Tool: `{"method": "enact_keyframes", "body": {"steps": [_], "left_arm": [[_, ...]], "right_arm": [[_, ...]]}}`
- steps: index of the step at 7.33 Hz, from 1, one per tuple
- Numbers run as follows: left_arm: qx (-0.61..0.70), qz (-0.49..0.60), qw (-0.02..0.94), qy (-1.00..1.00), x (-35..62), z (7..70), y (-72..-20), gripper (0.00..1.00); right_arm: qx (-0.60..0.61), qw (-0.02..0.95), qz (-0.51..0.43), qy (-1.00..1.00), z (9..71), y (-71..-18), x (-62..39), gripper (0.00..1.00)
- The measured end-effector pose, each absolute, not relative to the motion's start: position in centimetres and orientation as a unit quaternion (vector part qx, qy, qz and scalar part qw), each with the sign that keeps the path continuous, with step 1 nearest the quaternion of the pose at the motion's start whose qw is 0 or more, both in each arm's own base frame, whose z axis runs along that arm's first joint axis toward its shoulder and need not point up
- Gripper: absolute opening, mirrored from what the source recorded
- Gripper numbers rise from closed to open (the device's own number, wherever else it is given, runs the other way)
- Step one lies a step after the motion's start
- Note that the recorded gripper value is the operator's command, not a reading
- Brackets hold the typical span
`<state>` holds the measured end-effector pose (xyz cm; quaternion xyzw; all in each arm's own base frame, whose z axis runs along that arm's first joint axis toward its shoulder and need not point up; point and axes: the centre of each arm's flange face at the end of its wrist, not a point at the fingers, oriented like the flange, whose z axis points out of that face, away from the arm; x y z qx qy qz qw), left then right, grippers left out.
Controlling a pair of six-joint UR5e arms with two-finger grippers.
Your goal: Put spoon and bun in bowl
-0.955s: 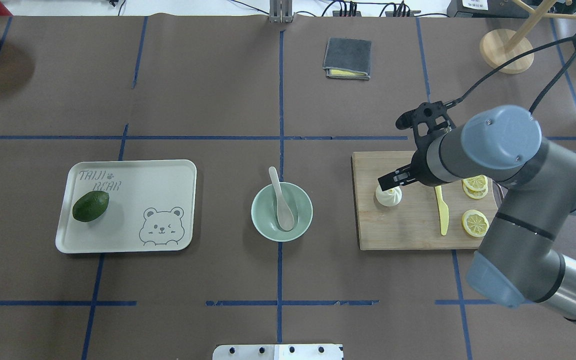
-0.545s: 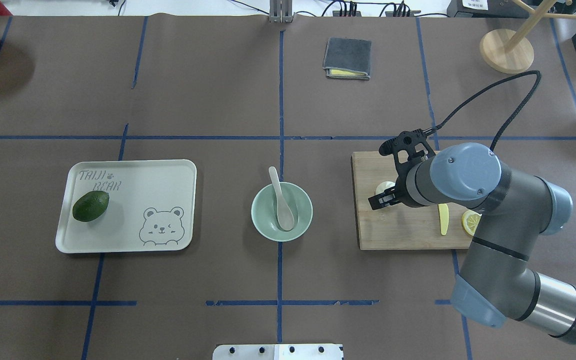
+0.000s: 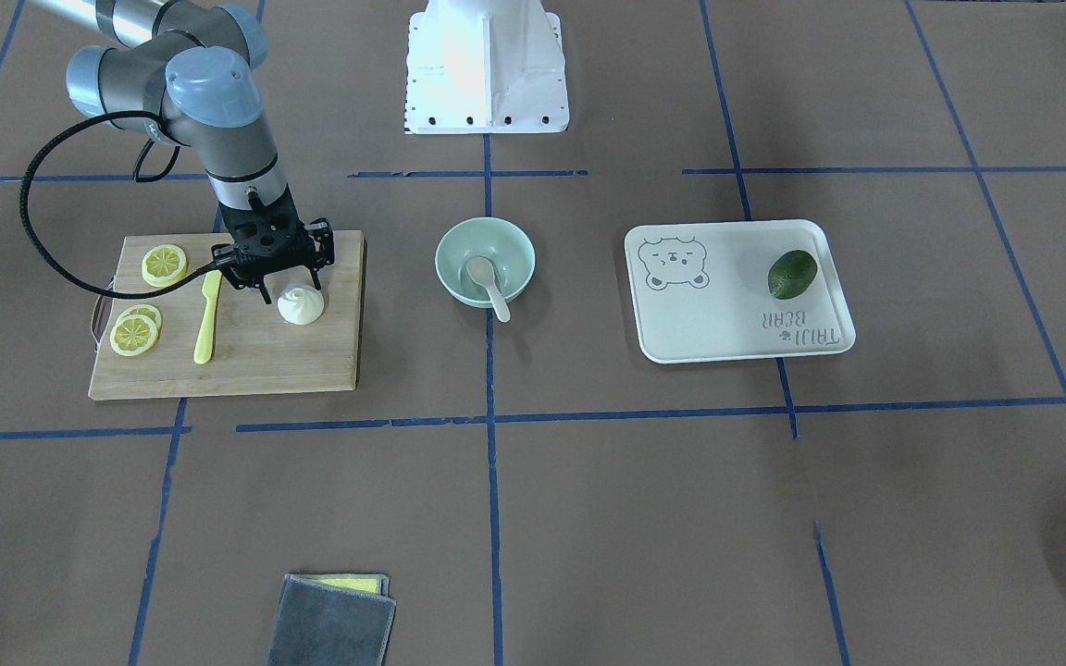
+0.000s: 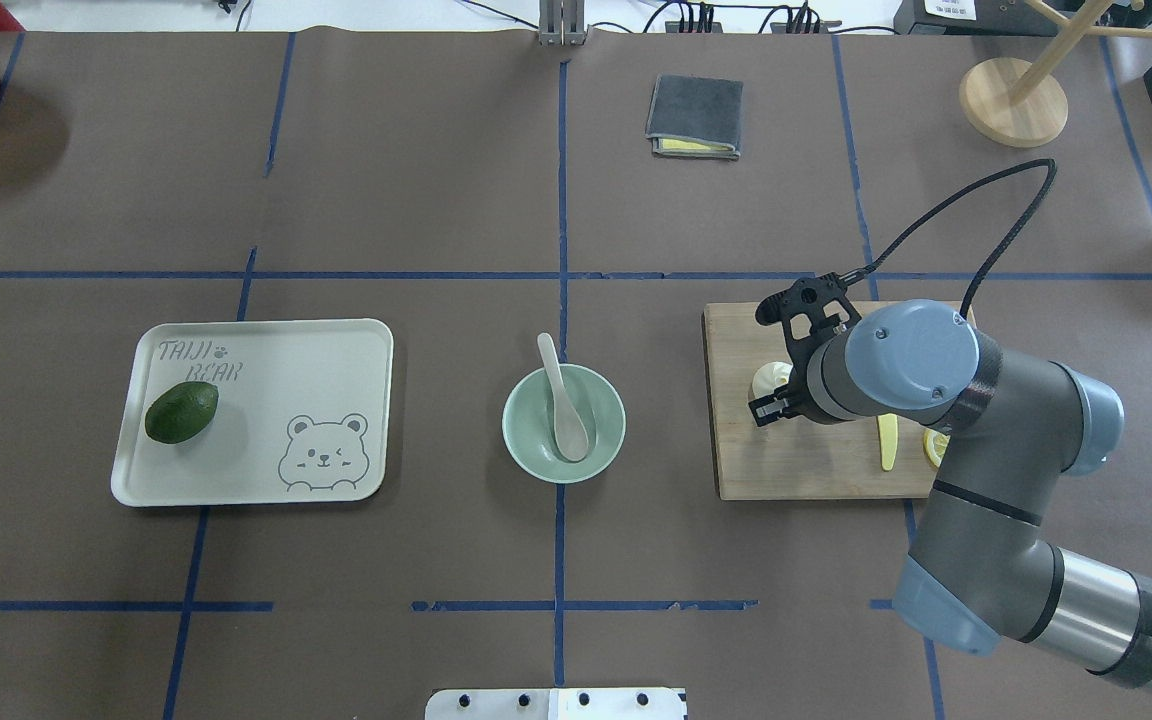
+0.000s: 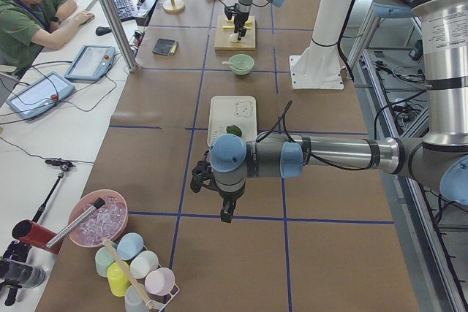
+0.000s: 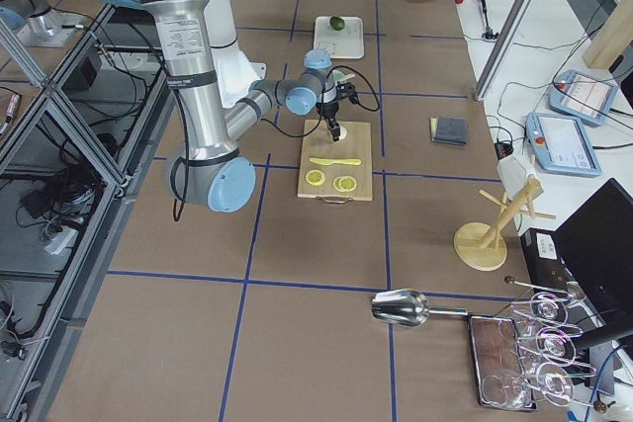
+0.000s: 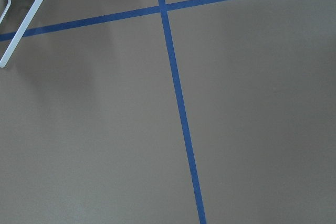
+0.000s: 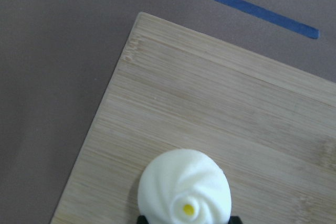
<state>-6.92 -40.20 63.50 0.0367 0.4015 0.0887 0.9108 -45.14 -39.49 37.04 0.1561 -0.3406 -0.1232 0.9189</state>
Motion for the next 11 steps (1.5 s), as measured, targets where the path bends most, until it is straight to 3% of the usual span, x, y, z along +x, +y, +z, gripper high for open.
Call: {"method": "enact_keyframes", "body": {"steps": [3, 7, 8, 9, 11], "left_arm": [[0.037, 0.089, 0.911, 0.402, -6.9, 63.6, -40.2, 1.0], [0.038, 0.09, 0.911, 0.401, -6.9, 63.4, -40.2, 1.0], [0.038, 0.09, 0.911, 0.401, -6.9, 63.4, -40.2, 1.0], [0.037, 0.089, 0.911, 0.401, -6.9, 63.5, -40.2, 1.0], [0.036, 0.089, 0.911, 0.402, -6.9, 63.6, -40.3, 1.0]], "right_arm": [[0.164, 0.913, -0.115, -0.355, 34.8, -39.8, -45.7, 0.0], [0.149, 0.9, -0.064, -0.404, 20.4, -38.5, -51.6, 0.0], [0.148, 0.903, -0.052, -0.401, 18.2, -36.7, -53.6, 0.34], [0.149, 0.906, -0.04, -0.394, 17.5, -35.1, -55.5, 0.99], [0.159, 0.909, -0.032, -0.383, 17.6, -33.7, -57.1, 1.0]]}}
